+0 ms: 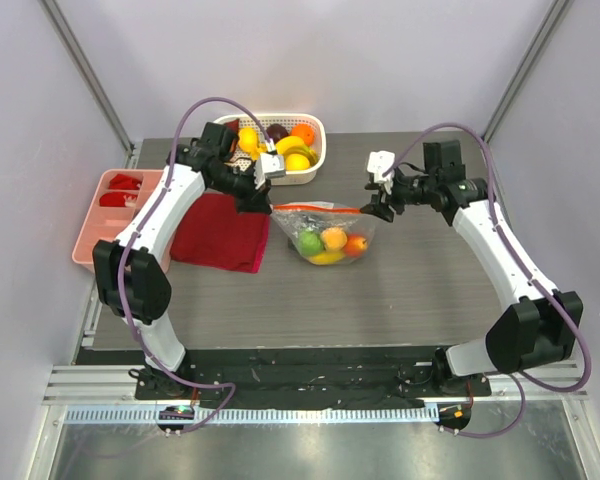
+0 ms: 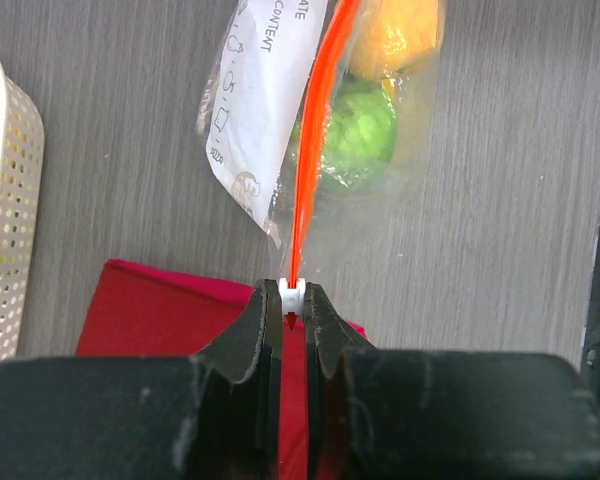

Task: Place the food in the zip-top bag and seal the zipper
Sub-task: Zip the zipper food storage bag at the center of the board, then place the zipper food storage bag at the center of the board.

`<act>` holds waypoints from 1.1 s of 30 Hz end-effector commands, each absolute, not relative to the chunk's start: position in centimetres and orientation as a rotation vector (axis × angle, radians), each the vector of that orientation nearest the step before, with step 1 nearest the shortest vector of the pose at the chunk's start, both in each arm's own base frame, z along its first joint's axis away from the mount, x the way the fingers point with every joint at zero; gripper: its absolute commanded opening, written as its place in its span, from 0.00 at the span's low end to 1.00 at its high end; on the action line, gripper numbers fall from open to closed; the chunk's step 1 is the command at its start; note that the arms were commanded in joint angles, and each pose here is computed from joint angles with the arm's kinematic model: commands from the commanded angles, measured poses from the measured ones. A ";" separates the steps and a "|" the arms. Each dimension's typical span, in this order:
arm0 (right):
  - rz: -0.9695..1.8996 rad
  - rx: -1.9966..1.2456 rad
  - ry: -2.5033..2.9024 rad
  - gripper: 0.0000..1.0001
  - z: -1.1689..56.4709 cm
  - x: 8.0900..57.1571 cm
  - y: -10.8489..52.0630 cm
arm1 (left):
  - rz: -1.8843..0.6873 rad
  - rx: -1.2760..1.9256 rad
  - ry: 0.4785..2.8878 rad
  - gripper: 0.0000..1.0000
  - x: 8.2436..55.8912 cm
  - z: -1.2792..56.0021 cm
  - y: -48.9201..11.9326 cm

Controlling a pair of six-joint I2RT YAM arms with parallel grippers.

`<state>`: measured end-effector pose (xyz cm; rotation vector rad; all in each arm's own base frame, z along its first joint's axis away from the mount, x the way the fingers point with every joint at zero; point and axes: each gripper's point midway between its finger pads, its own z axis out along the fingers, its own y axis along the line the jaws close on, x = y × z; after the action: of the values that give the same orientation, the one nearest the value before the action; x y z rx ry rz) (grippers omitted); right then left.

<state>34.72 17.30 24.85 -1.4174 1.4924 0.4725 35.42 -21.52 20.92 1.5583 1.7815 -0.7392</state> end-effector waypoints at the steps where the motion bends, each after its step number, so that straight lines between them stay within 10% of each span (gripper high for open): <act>1: 0.554 -1.434 1.415 0.60 28.0 34.3 21.1 | -0.745 1.509 1.720 0.00 35.3 24.2 -22.2; 19: 0.510 -1.708 1.546 0.51 21.3 34.3 26.2 | -0.746 1.483 1.706 0.00 34.8 24.6 -22.3; 26: 0.426 -1.691 1.569 0.01 21.6 35.0 25.1 | -0.737 1.479 1.695 0.00 35.0 24.4 -22.3; 33: 0.318 -1.508 1.658 0.01 24.3 39.0 21.0 | -0.766 1.343 1.729 0.39 36.7 25.6 -22.7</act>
<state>35.34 24.32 19.62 -1.6718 1.6486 0.4637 35.52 -22.12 22.53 1.4411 1.7990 -0.7580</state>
